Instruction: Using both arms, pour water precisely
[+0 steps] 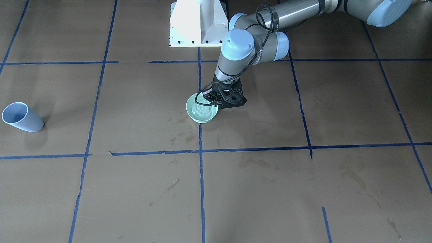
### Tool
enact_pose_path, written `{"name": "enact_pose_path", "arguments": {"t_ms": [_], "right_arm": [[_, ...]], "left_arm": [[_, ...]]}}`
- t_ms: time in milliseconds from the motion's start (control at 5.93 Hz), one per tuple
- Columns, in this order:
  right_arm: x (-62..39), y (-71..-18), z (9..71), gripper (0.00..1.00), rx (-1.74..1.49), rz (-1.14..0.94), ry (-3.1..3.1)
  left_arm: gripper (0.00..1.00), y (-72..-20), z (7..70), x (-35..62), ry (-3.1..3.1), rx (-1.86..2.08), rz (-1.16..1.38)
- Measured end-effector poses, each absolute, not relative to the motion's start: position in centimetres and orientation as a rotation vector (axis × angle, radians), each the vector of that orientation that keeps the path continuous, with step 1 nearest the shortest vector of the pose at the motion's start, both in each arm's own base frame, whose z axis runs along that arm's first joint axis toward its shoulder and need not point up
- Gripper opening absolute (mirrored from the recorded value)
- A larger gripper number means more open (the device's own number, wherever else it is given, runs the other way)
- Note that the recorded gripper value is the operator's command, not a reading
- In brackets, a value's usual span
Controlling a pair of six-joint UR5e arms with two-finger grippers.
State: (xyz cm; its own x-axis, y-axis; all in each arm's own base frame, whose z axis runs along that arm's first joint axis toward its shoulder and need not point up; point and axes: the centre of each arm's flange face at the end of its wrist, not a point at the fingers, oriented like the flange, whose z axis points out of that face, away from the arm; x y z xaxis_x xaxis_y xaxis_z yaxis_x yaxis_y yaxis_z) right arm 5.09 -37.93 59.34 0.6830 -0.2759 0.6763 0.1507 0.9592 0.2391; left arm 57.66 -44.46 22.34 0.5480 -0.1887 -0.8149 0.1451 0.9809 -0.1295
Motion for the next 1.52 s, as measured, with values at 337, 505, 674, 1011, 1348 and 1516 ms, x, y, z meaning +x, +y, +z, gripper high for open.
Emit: {"name": "enact_pose_path", "arguments": {"t_ms": [337,505,674,1011,1348,1516], "right_arm": [[5.1,-37.9,59.2,1.0,0.175,-0.242,-0.783],[5.2,-37.9,59.0,1.0,0.18,-0.242,-0.777],[5.4,-38.0,58.8,1.0,0.184,-0.242,-0.767],[5.5,-38.0,58.4,1.0,0.193,-0.244,-0.755],[5.5,-38.1,58.2,1.0,0.199,-0.246,-0.752],[5.5,-38.2,58.1,1.0,0.201,-0.247,-0.751]], "left_arm": [[0.0,-45.3,22.7,53.9,1.016,-0.019,-0.213],[0.0,-45.9,23.5,51.8,1.028,-0.016,-0.212],[0.0,-46.7,24.8,49.5,1.031,-0.023,-0.191],[0.0,-48.9,29.7,43.1,1.016,-0.017,-0.105],[0.0,-51.1,35.2,36.5,1.006,-0.021,-0.014],[0.0,-51.9,38.4,32.7,1.003,-0.024,0.024]]}}
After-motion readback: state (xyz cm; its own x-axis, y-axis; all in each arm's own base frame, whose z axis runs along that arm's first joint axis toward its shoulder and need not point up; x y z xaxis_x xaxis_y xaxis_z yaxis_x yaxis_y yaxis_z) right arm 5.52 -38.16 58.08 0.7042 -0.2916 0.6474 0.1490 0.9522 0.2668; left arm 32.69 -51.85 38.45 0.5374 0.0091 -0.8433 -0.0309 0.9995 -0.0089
